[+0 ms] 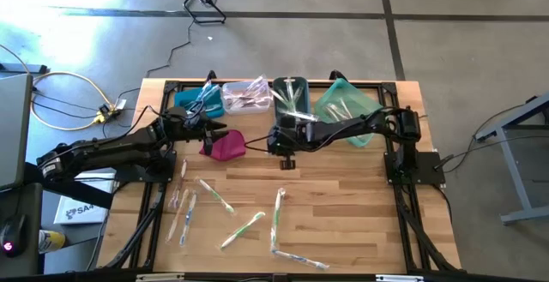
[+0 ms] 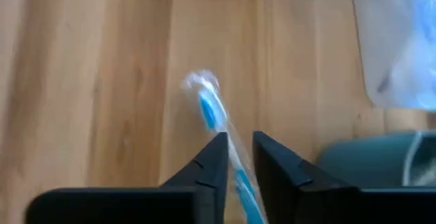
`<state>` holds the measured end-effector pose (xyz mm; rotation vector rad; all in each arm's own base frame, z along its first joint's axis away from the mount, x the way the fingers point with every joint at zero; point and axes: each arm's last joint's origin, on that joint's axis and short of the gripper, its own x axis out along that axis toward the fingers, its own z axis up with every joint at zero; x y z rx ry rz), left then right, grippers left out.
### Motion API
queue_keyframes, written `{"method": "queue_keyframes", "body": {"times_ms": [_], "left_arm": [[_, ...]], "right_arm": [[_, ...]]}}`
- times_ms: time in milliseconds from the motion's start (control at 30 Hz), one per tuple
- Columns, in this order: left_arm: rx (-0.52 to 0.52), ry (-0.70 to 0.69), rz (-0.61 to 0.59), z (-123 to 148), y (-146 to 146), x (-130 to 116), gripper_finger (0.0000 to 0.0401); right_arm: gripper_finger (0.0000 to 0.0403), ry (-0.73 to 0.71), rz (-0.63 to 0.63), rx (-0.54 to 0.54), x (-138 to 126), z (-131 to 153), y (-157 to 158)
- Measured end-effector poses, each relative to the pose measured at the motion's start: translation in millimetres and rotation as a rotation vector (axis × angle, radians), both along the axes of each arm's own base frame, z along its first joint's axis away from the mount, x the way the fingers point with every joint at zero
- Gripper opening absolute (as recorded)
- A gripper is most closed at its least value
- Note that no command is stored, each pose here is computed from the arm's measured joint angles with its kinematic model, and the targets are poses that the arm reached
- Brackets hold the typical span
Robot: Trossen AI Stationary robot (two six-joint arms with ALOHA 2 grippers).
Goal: Pick & Place Toothbrushes
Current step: Put the blue toothbrush into the blue bin
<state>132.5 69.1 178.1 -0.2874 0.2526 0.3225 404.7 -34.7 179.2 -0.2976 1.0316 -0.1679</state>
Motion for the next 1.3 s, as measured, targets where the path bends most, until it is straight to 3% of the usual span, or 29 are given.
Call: {"method": "queue_keyframes", "body": {"times_ms": [267, 400, 1033, 1300], "left_arm": [[0.000, 0.001, 0.000, 0, 0, 0, 0.0155], [0.000, 0.001, 0.000, 0, 0, 0, 0.0155], [0.015, 0.011, -0.006, -1, 0, 0, 0.0155], [0.014, 0.011, -0.006, -1, 0, 0, 0.0155]], "right_arm": [[0.0155, 0.010, 0.035, 0.010, 0, 0, 0], [0.0179, 0.008, 0.077, 0.087, 2, -7, -2], [0.0183, 0.009, 0.063, 0.136, 13, -43, -21], [0.0161, 0.011, 0.083, 0.181, 17, -57, -20]]}}
